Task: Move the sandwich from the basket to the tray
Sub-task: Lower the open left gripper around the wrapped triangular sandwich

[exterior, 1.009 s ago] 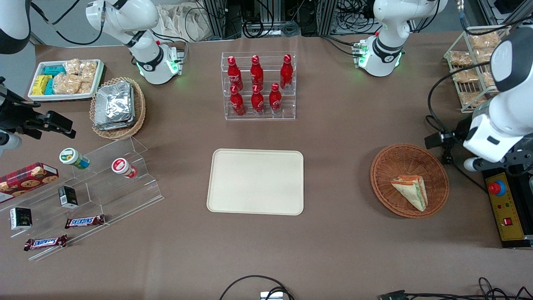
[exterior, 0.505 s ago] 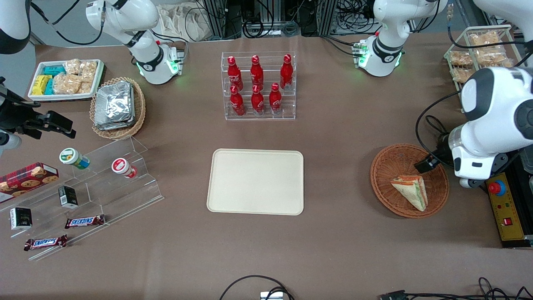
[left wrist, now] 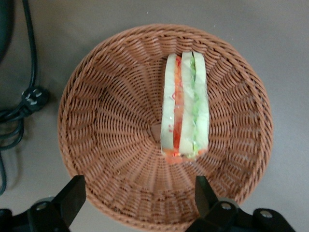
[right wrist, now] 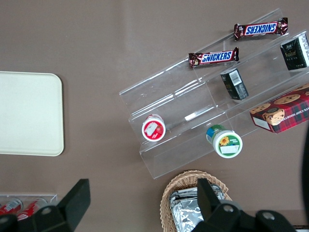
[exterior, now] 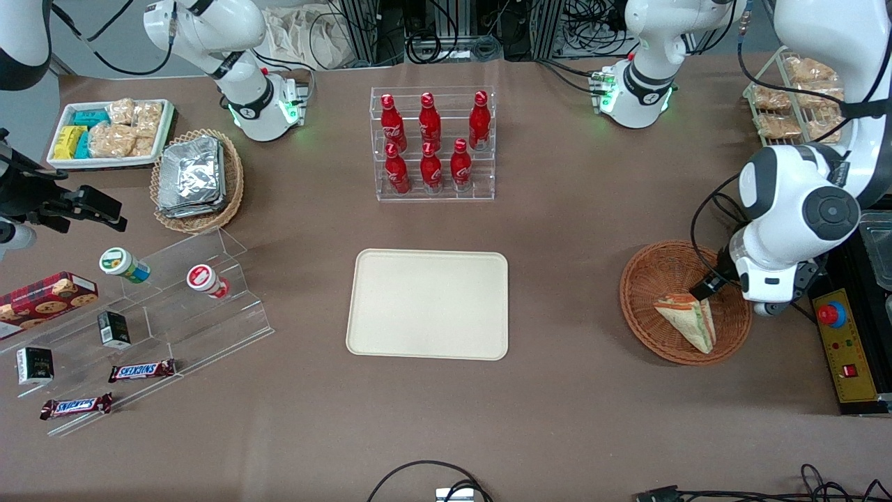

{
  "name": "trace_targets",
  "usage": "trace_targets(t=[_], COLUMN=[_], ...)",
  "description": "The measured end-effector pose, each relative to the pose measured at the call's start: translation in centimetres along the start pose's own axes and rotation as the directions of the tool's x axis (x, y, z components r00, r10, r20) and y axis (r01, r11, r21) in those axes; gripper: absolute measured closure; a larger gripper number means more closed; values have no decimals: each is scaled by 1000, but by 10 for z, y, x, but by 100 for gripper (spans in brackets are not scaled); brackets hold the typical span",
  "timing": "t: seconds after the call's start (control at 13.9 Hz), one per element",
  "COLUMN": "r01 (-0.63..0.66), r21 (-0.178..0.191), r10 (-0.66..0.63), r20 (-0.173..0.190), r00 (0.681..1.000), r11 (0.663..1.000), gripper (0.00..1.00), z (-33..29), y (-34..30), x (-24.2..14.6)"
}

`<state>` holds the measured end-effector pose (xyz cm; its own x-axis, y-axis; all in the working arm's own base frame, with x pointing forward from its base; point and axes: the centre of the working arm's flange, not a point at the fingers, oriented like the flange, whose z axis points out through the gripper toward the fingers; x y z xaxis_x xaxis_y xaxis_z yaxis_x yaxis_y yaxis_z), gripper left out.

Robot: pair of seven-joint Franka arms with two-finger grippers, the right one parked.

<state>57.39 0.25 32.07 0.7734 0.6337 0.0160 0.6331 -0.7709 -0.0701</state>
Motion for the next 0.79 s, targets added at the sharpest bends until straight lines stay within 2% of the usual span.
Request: trace_targets(t=[0.14, 0.43, 0.65, 0.79], r01=[5, 3, 7, 9], r21=[-29, -51, -52, -34], r10=[-5, -5, -9, -9], r20=[-29, -37, -32, -18], r00=[1000, 999, 999, 1000], r11=[1000, 999, 999, 999], gripper=[0, 0, 0, 0], z=[18, 45, 58, 54], y=[-4, -2, -3, -6], x=[1, 1, 3, 5])
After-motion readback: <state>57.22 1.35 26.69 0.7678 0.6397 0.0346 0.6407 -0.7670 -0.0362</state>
